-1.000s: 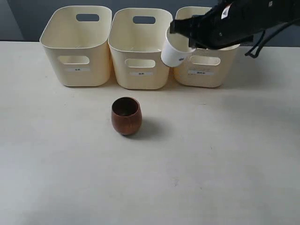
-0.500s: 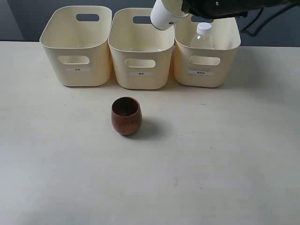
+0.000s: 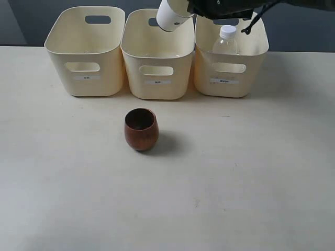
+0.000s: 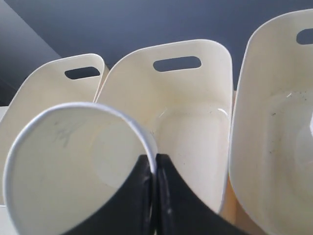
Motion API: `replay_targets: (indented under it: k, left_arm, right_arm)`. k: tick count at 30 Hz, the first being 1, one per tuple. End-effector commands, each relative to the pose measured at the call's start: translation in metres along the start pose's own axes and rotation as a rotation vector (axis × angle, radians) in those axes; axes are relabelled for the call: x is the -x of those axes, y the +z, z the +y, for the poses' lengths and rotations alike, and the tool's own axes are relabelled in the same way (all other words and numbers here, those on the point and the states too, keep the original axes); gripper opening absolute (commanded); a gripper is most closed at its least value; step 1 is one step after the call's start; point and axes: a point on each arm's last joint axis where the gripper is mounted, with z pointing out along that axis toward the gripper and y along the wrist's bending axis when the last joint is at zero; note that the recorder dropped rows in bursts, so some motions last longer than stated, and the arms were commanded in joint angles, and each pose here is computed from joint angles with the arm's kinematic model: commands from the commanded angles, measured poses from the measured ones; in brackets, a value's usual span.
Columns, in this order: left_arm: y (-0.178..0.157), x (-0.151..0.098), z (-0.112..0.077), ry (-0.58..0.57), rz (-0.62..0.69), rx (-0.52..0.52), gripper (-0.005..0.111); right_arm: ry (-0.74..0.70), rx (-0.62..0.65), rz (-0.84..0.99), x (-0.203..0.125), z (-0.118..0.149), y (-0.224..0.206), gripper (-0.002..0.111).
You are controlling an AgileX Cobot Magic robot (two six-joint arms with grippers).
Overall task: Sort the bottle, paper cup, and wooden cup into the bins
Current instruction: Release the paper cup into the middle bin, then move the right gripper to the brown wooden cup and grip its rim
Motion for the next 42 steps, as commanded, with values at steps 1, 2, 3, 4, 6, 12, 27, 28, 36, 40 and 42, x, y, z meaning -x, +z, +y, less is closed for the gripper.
replay_targets:
  k: [1, 2, 3, 4, 6, 12, 27, 28, 36, 40, 42]
  left_arm:
    - [0.0, 0.0, 0.0, -0.001, -0.01, -0.002, 0.0]
    - [0.0, 0.0, 0.0, -0.001, -0.01, -0.002, 0.0]
    - [0.0, 0.0, 0.0, -0.001, -0.01, -0.002, 0.0]
    - [0.0, 0.0, 0.0, -0.001, -0.01, -0.002, 0.0]
    - [0.0, 0.0, 0.0, -0.001, -0.01, -0.002, 0.0]
    - [0.0, 0.0, 0.0, -0.001, -0.01, -0.002, 0.0]
    - [0.0, 0.0, 0.0, -0.001, -0.01, -0.002, 0.0]
    - [0.0, 0.0, 0.0, -0.001, -0.01, -0.002, 0.0]
    - [0.0, 0.0, 0.0, -0.001, -0.01, -0.002, 0.0]
    - [0.0, 0.0, 0.0, -0.001, -0.01, -0.002, 0.0]
    - [0.0, 0.0, 0.0, -0.001, -0.01, -0.002, 0.0]
  right_arm:
    - [0.003, -0.002, 0.013, 0.003, -0.001, 0.018, 0.0]
    - [0.003, -0.003, 0.018, 0.003, -0.001, 0.022, 0.0]
    - [0.002, -0.005, 0.026, 0.003, -0.001, 0.026, 0.0]
    - [0.002, -0.005, 0.029, 0.003, -0.001, 0.028, 0.001]
    - [-0.003, -0.005, 0.031, 0.003, -0.001, 0.034, 0.007]
    - [-0.003, -0.013, 0.047, -0.003, -0.005, 0.044, 0.046]
    - [-0.007, -0.046, 0.168, -0.015, -0.008, 0.045, 0.054]
    - [-0.022, -0.047, 0.183, -0.015, -0.008, 0.043, 0.054]
    - [-0.086, -0.015, 0.28, -0.005, 0.007, 0.005, 0.054]
    - [-0.145, 0.052, 0.352, -0.009, 0.026, -0.012, 0.054]
    - [-0.178, 0.076, 0.395, -0.017, 0.037, -0.016, 0.054]
